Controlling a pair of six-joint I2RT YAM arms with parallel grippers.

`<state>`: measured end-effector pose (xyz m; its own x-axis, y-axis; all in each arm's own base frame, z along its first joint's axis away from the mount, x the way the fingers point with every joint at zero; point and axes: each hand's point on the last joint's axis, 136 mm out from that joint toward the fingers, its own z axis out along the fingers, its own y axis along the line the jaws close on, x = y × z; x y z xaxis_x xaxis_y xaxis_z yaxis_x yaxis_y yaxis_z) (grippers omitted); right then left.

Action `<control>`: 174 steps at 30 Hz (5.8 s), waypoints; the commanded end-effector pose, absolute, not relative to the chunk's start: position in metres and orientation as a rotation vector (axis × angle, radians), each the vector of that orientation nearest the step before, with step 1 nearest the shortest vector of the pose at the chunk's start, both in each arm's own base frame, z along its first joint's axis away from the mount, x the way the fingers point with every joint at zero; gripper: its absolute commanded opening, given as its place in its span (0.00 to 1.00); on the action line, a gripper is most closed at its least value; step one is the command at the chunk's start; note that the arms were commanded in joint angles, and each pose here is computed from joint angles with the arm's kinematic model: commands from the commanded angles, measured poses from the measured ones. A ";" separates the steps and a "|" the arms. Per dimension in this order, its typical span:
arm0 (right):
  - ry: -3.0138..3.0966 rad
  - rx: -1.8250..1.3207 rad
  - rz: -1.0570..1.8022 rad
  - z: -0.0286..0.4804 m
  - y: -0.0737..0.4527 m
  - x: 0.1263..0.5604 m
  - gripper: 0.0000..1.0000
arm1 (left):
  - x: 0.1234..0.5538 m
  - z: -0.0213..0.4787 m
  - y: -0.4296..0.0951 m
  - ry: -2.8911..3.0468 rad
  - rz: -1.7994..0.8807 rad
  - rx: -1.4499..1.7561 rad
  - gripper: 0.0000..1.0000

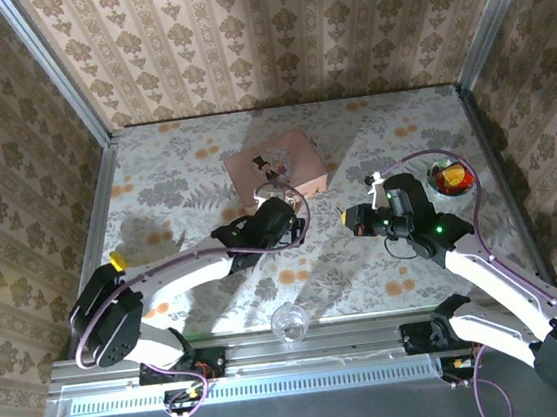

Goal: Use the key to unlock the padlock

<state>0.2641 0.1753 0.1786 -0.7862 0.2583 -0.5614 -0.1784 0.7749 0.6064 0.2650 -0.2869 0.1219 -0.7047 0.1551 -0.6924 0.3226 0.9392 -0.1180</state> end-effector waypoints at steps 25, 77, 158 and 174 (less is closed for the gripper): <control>2.352 0.098 0.811 0.166 0.168 0.277 0.00 | 0.292 0.079 -0.259 2.438 -0.168 0.220 0.78; 2.335 0.107 0.828 0.166 0.169 0.281 0.00 | 0.332 0.035 -0.271 2.539 -0.154 0.175 0.73; 2.309 0.087 0.888 0.170 0.174 0.282 0.00 | 0.361 0.037 -0.324 2.438 -0.111 0.282 0.14; 2.320 0.095 0.871 0.166 0.172 0.281 0.00 | 0.347 0.048 -0.324 2.446 -0.117 0.236 0.00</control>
<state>0.2818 0.1739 0.1655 -0.7902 0.2776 -0.5463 -0.1508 0.7761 0.6124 0.3535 -0.3219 0.0310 -0.7629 0.1763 -0.6220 0.2153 0.9765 0.0127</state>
